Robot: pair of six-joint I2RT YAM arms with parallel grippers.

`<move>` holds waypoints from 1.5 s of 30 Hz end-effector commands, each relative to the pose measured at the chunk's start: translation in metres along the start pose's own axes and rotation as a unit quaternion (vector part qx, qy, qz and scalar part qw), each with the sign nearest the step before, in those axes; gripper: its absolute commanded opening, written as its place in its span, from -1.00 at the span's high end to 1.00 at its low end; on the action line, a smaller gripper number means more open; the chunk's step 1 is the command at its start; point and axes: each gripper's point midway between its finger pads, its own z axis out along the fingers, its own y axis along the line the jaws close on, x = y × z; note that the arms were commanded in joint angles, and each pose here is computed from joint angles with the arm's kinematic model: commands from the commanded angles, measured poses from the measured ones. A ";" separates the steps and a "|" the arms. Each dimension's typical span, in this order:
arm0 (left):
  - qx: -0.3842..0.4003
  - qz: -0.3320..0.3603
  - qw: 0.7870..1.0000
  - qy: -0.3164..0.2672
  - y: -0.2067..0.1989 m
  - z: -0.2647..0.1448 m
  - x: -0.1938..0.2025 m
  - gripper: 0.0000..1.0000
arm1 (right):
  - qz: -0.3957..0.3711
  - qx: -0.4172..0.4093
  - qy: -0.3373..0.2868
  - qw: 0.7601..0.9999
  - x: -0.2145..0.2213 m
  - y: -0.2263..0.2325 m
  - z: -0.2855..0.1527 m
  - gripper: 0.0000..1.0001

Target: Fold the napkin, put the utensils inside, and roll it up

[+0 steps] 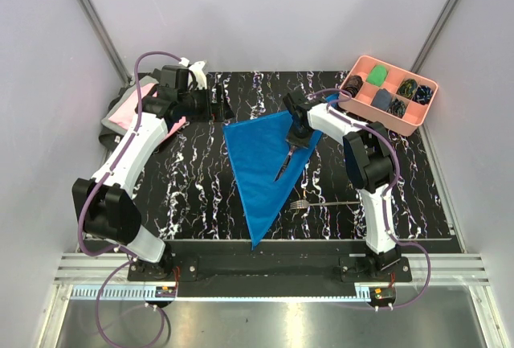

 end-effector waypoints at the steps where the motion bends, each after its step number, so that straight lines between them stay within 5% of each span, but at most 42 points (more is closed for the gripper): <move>1: 0.022 0.006 0.999 -0.028 -0.010 -0.008 -0.013 -0.97 | -0.012 -0.002 -0.028 1.000 -0.013 0.009 -0.008 1.00; 9: 0.023 0.005 0.999 -0.027 -0.010 -0.008 -0.013 -0.98 | -0.018 -0.014 -0.019 1.000 -0.011 0.017 -0.007 0.94; 11: 0.023 0.004 0.999 -0.026 -0.009 -0.007 -0.012 -0.98 | -0.029 -0.028 -0.019 0.999 -0.014 0.021 -0.015 0.67; 12: 0.022 0.005 0.999 -0.026 -0.009 -0.007 -0.012 -0.97 | -0.033 -0.034 -0.022 0.999 -0.015 0.023 -0.019 0.19; 15: 0.019 0.005 0.999 -0.027 -0.008 -0.007 -0.012 -0.98 | -0.063 -0.058 -0.039 0.996 -0.023 0.027 -0.044 -0.21; 22: 0.011 0.008 0.999 -0.030 -0.004 -0.008 -0.013 -0.98 | -0.180 -0.127 -0.007 0.975 0.021 -0.004 -0.103 -0.39; 27: 0.014 0.005 1.000 -0.023 -0.004 -0.004 -0.010 -0.97 | -0.132 -0.099 0.094 0.982 0.093 -0.062 -0.094 -0.38; 45: 0.017 0.002 1.000 -0.002 -0.001 0.009 -0.001 -0.97 | -0.308 -0.139 0.061 0.939 0.123 -0.099 -0.111 -0.50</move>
